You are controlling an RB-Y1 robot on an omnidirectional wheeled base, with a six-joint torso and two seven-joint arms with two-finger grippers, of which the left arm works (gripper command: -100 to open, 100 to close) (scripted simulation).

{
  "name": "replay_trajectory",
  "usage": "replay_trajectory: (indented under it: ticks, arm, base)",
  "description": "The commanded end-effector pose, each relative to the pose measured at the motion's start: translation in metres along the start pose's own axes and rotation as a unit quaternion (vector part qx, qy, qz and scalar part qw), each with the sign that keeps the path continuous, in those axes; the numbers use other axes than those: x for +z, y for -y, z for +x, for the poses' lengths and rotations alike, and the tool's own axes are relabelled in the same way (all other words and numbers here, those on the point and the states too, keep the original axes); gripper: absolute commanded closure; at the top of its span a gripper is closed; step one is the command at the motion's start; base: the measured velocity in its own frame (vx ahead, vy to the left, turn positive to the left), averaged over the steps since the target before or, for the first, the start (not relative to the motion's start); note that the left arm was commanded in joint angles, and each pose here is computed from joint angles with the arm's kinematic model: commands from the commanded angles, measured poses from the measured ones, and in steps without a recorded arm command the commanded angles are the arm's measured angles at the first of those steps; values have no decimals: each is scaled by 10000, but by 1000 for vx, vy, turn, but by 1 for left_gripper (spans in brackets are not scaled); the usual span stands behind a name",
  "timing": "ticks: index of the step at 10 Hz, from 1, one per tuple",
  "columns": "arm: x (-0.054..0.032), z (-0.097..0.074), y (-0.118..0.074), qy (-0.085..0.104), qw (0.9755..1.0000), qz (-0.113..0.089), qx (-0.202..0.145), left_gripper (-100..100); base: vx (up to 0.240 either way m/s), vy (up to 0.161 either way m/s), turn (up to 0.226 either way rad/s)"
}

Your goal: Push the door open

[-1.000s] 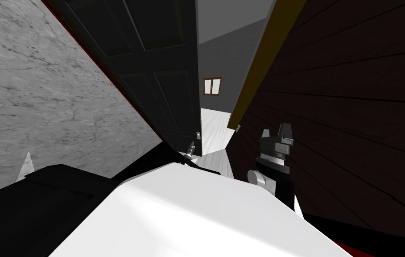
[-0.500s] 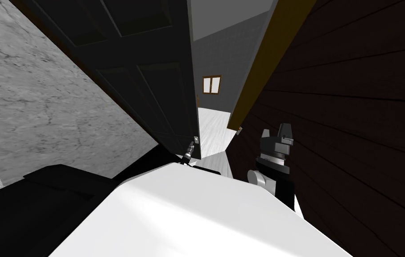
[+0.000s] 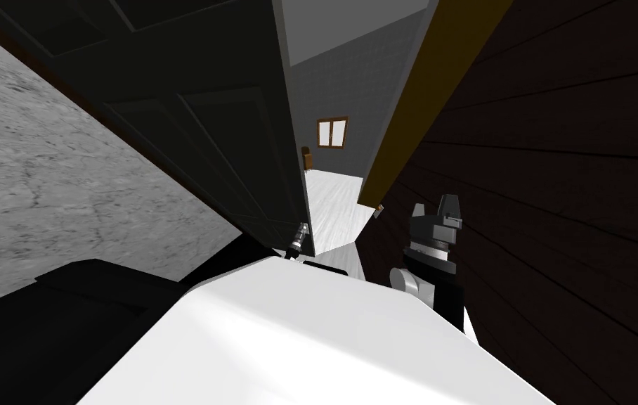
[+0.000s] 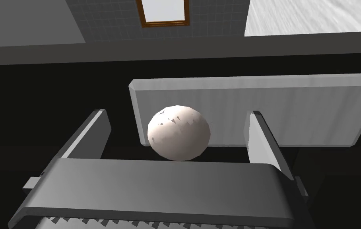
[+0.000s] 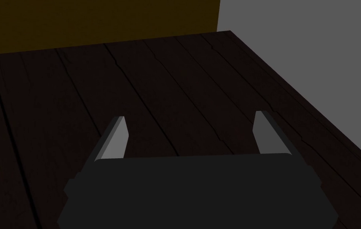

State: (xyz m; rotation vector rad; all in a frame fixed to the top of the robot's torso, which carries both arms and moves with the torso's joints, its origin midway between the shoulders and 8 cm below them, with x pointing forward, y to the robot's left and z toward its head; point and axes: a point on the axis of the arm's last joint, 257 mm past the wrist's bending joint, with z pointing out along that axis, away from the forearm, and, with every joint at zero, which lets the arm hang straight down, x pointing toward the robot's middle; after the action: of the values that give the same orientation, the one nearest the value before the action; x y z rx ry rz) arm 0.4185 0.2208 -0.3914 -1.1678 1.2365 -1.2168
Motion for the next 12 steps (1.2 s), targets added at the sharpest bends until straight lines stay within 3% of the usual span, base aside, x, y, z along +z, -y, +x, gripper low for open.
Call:
replay_trajectory:
  ticks: [1,6,12]
  arm:
    - [4,-5,-1,0,10000,-5,4,100]
    - [4,-5,-1,0,10000,-5,4,100]
    - [28,-377,-9,274,9993,-29,255,100]
  base:
    - [-17,-6,-5]
    - [-13,0,-3]
    - [179,-18,85]
